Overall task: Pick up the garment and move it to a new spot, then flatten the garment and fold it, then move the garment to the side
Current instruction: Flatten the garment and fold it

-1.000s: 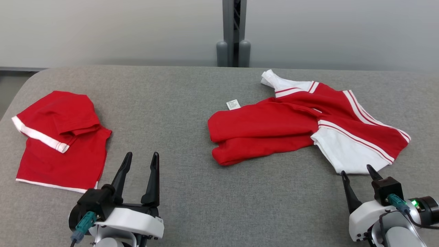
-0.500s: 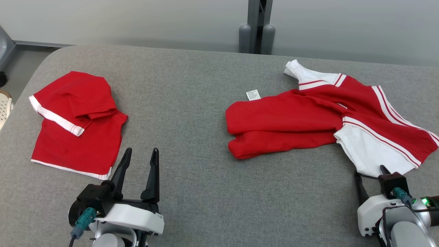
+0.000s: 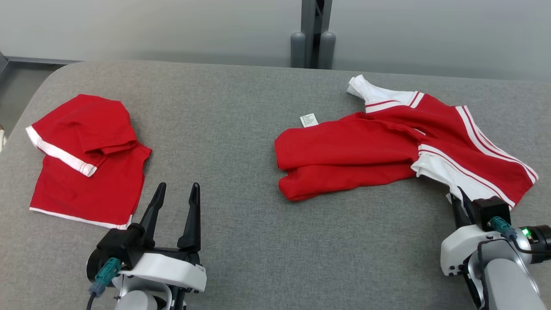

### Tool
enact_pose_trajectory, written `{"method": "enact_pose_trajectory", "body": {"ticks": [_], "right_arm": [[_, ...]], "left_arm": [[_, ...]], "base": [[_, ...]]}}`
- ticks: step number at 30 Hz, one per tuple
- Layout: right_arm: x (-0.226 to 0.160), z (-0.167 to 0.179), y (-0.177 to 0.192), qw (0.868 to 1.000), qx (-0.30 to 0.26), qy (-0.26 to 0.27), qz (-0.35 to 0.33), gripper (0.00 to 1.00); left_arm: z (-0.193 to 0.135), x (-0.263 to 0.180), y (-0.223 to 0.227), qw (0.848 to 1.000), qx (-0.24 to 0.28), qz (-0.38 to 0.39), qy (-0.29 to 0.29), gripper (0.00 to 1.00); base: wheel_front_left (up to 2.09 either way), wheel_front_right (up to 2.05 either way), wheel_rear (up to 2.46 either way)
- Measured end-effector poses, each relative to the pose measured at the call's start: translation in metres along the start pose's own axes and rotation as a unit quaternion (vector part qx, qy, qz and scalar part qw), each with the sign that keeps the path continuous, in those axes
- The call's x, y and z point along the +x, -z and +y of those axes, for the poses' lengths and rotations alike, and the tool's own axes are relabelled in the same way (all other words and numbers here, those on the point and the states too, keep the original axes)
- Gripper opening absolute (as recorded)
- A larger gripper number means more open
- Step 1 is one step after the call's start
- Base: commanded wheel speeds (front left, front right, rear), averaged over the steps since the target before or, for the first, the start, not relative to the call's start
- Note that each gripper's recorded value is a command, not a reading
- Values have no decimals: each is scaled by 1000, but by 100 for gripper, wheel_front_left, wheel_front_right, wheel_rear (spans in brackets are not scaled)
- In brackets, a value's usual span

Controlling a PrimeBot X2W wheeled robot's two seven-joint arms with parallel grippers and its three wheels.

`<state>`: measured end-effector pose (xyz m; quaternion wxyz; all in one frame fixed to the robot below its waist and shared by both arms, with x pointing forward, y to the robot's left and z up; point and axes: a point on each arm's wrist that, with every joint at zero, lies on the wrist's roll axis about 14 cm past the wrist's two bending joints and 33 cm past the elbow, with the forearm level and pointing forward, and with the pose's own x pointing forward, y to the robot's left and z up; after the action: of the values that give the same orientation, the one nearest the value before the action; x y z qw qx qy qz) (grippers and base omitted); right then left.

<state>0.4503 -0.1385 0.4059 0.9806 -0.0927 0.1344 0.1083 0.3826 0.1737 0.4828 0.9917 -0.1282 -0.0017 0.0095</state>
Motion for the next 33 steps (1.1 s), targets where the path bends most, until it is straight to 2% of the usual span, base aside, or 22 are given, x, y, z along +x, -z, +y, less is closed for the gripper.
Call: {"method": "enact_pose_trajectory", "body": {"ticks": [11, 14, 20, 25, 33], "right_arm": [[-23, -28, -15, 999, -30, 1, -15, 0], [-29, -26, -11, 999, -39, -15, 8, 0], [-44, -53, -5, 994, -86, -31, 61, 0], [-49, -45, 0, 988, -93, -75, 103, 0], [-42, -4, 17, 972, -96, -155, 149, 0]], "left_arm": [[-22, -2, -7, 999, -5, -11, 31, 100], [-25, -6, -6, 999, -7, -10, 32, 100], [-26, -10, -8, 999, -9, -13, 33, 100], [-22, -10, -7, 1000, -9, -12, 27, 100], [-10, -11, -3, 1000, -3, -4, 14, 100]], "base": [[0, 0, 0], [0, 0, 0], [0, 0, 0], [0, 0, 0], [0, 0, 0]]}}
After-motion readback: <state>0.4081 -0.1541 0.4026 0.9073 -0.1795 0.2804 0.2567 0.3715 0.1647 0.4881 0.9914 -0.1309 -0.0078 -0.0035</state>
